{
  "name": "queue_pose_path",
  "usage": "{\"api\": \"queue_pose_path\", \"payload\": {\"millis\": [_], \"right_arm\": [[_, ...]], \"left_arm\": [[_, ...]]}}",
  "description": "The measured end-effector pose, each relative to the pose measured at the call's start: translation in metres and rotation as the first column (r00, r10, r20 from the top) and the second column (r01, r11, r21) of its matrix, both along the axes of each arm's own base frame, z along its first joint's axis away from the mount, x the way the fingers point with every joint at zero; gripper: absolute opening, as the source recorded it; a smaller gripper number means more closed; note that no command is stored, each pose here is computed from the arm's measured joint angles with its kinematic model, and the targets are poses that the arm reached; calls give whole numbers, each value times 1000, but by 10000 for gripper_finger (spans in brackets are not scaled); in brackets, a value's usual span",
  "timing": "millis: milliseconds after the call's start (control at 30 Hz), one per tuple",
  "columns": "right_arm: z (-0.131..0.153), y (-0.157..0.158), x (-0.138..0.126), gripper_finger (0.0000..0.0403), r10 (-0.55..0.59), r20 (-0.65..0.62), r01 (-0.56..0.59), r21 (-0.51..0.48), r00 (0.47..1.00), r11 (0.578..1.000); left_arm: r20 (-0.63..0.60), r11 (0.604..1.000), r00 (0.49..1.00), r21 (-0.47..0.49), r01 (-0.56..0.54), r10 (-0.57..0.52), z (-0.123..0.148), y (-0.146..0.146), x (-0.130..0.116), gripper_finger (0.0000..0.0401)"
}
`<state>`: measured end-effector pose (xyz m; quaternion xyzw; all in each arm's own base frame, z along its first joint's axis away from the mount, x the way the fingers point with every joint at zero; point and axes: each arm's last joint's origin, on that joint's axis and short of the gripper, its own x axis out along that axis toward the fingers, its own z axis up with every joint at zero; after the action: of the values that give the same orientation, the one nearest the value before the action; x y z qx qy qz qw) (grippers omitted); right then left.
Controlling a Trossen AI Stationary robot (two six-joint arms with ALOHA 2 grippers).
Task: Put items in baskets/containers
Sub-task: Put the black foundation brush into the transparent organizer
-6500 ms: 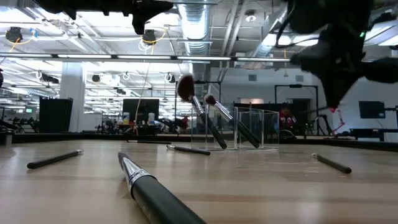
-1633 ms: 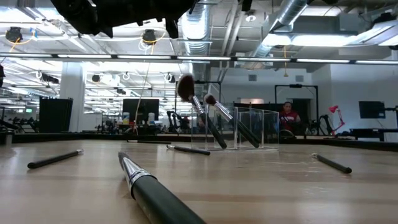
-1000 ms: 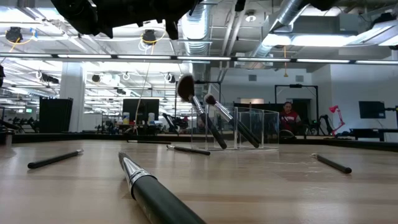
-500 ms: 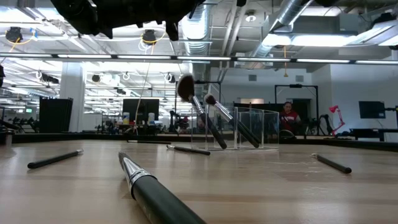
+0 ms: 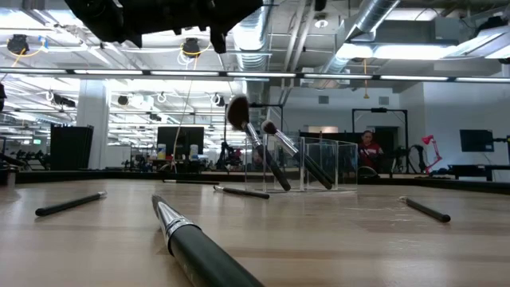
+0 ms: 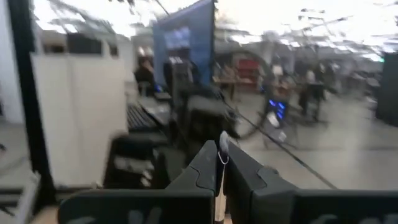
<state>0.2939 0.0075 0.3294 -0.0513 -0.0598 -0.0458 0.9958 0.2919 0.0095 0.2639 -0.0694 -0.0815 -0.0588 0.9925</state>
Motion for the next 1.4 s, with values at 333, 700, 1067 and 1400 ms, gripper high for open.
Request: {"api": "queue_pose_path", "payload": {"millis": [333, 700, 1067, 1400], "right_arm": [[-22, -6, -27, 3, -150, -387, 185, 57, 910, 981], [-64, -10, -36, 3, -226, -486, 303, 83, 844, 949], [-93, -30, -43, 6, -291, -463, 373, 95, 837, 923], [-122, -34, -55, 6, -300, -473, 419, 166, 828, 893]], "left_arm": [[-45, 1000, 999, 24, -10, 11, 28, -1, -34, 119], [-19, 997, 997, 38, -68, 69, 23, 0, -61, 120], [-15, 997, 998, 34, -68, 69, 22, 0, -65, 116], [-21, 995, 996, 36, -90, 91, 21, 3, -65, 116]]}}
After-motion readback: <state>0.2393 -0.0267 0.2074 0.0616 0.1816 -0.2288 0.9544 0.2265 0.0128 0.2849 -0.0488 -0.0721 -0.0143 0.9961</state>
